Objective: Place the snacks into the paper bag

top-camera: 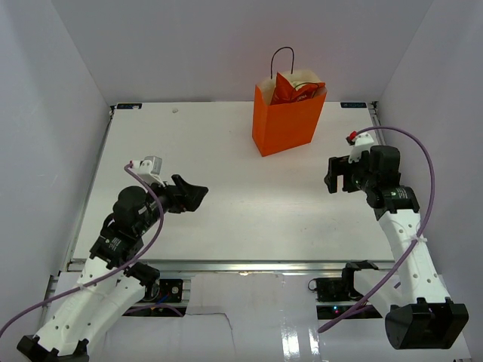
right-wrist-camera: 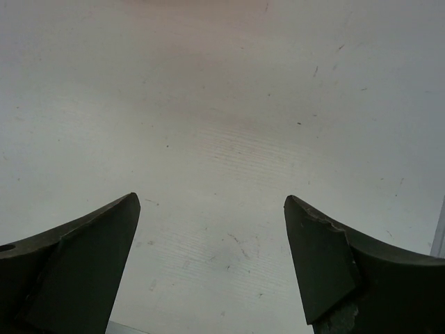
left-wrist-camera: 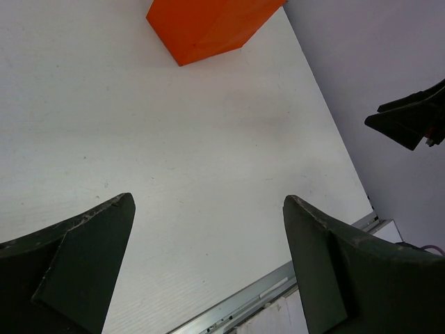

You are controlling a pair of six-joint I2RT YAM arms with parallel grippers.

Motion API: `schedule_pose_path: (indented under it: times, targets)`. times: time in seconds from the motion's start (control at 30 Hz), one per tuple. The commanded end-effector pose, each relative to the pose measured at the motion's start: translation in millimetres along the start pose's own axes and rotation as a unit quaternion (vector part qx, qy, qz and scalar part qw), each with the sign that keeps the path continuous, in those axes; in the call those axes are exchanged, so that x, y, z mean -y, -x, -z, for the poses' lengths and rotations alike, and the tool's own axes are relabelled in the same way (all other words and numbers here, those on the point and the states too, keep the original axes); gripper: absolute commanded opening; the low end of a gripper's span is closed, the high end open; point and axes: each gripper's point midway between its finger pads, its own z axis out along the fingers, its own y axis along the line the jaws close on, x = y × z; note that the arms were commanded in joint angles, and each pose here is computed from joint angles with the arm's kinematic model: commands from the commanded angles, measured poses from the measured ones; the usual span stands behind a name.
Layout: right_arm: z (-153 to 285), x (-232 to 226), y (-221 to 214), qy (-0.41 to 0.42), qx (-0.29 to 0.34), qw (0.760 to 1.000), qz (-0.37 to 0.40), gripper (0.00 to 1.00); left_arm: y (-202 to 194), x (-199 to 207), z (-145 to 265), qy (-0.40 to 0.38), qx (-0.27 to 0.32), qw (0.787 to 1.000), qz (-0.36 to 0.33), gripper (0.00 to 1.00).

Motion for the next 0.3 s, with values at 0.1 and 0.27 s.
schedule_pose_path:
  times: [0.1, 0.27]
  targets:
    - [13.7, 20.1, 36.7, -0.058, 0.062, 0.996, 0.019, 0.9, 3.4, -0.7, 9.4, 0.008, 0.008, 1.0, 0.012, 0.98]
    - [13.7, 28.7, 42.9, -0.08, 0.078, 0.993, 0.035, 0.9, 5.5, -1.3, 16.2, 0.011, 0.017, 1.0, 0.019, 0.98]
